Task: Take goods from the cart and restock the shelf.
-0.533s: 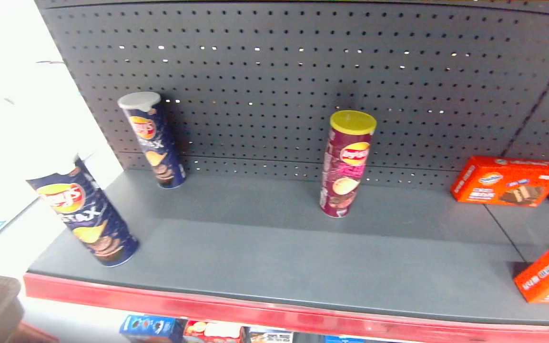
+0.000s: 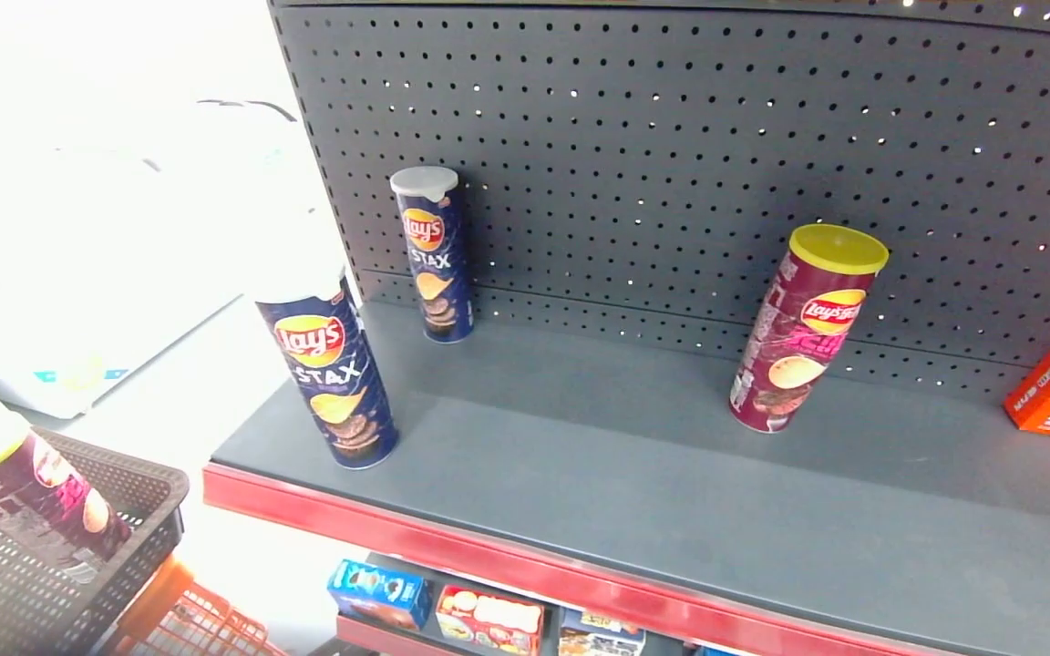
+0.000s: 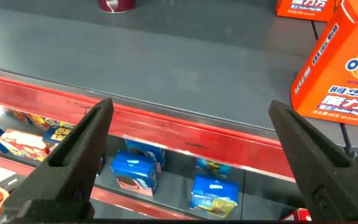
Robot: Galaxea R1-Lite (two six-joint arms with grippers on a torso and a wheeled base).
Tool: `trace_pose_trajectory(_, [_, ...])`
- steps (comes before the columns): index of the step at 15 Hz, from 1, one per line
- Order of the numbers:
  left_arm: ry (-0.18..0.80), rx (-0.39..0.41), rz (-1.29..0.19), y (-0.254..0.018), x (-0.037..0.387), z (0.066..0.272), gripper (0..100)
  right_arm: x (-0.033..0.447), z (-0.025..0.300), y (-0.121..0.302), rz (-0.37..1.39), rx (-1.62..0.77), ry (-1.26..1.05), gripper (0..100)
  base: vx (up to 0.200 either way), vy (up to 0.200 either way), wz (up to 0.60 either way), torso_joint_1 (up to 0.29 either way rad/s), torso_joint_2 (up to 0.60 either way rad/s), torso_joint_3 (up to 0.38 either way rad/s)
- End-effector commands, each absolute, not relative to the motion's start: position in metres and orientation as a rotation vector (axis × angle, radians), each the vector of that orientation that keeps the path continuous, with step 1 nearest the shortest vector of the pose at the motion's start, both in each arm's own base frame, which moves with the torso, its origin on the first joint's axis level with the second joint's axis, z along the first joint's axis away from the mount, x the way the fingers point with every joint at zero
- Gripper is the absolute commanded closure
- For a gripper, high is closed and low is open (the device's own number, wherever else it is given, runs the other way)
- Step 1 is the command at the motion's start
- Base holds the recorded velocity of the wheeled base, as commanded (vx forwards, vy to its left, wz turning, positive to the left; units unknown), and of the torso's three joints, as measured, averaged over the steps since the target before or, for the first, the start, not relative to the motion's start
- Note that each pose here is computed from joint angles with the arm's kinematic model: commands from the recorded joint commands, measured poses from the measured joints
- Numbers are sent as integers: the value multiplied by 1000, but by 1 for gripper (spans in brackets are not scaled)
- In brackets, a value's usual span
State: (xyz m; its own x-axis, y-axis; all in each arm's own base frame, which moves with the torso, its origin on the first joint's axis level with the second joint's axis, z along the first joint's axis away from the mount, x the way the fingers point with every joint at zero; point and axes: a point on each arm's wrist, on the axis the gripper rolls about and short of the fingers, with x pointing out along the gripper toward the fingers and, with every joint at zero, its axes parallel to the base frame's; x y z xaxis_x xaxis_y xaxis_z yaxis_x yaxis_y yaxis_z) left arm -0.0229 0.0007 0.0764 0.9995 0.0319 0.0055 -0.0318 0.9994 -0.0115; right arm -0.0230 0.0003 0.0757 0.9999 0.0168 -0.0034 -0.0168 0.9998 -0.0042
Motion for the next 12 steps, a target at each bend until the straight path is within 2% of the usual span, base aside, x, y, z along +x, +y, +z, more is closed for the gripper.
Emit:
trace_pose_trajectory(1, [-6,-12,32,1,-23,76,0,-23,76,0,17,-5,3,0,0,0,0,0,0,0])
trace_pose_trajectory(12, [-5,-17,35,1,-23,76,0,-23,76,0,17,-3,3,0,0,0,0,0,0,0])
